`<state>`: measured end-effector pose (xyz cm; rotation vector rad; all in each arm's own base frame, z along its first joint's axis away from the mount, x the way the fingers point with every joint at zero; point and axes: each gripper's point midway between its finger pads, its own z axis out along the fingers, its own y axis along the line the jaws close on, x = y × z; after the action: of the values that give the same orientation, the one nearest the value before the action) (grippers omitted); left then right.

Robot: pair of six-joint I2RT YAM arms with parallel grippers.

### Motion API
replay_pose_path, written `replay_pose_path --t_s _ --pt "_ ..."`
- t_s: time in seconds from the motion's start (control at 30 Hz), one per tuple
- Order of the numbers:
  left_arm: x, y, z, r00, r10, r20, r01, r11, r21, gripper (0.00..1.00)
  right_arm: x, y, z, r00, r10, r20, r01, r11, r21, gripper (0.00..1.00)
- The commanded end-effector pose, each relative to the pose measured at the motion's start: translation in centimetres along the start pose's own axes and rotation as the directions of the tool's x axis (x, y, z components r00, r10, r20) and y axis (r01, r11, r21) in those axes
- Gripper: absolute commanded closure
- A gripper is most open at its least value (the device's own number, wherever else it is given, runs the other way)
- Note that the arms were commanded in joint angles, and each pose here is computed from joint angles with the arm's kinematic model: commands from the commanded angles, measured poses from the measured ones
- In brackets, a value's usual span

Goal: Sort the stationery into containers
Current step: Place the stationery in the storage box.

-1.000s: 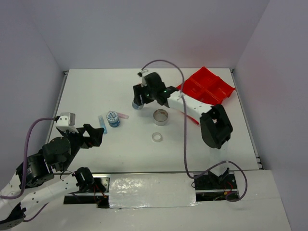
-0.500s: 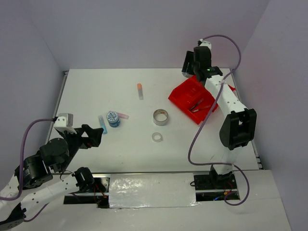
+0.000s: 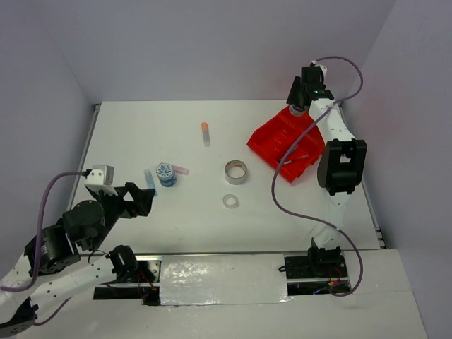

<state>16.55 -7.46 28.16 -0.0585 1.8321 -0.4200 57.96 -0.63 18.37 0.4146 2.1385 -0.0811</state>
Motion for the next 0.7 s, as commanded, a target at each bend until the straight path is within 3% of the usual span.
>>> replay_pose_path --t_s 0.0,0.5,0.6,0.63,0.67 --pt "-1.0 -1.2 0.3 1.000 0.005 0.021 -0.006 0.999 0.038 0.01 -5.1 0.7 -0.5 0.994 0.019 0.109 -0.015 0.999 -0.039 1.00" --pt "-1.1 -1.9 0.3 1.000 0.019 0.020 -0.021 0.997 0.072 0.01 -2.5 0.0 3.0 0.998 0.003 0.055 -0.003 1.000 0.004 0.92" --pt "-1.2 -1.9 0.2 1.000 0.016 0.024 -0.018 0.997 0.078 0.01 -1.8 -0.2 3.2 0.999 0.003 0.038 -0.003 1.000 0.004 0.85" --pt "-1.2 -1.8 0.2 1.000 0.015 0.025 -0.017 0.997 0.076 0.01 -1.6 -0.2 3.2 0.999 0.007 0.033 -0.007 1.000 0.007 0.75" --pt "-1.2 -1.9 0.2 1.000 0.015 0.026 -0.017 0.997 0.080 0.01 -1.2 -0.3 3.3 1.000 0.005 0.023 -0.005 1.000 0.010 0.74"
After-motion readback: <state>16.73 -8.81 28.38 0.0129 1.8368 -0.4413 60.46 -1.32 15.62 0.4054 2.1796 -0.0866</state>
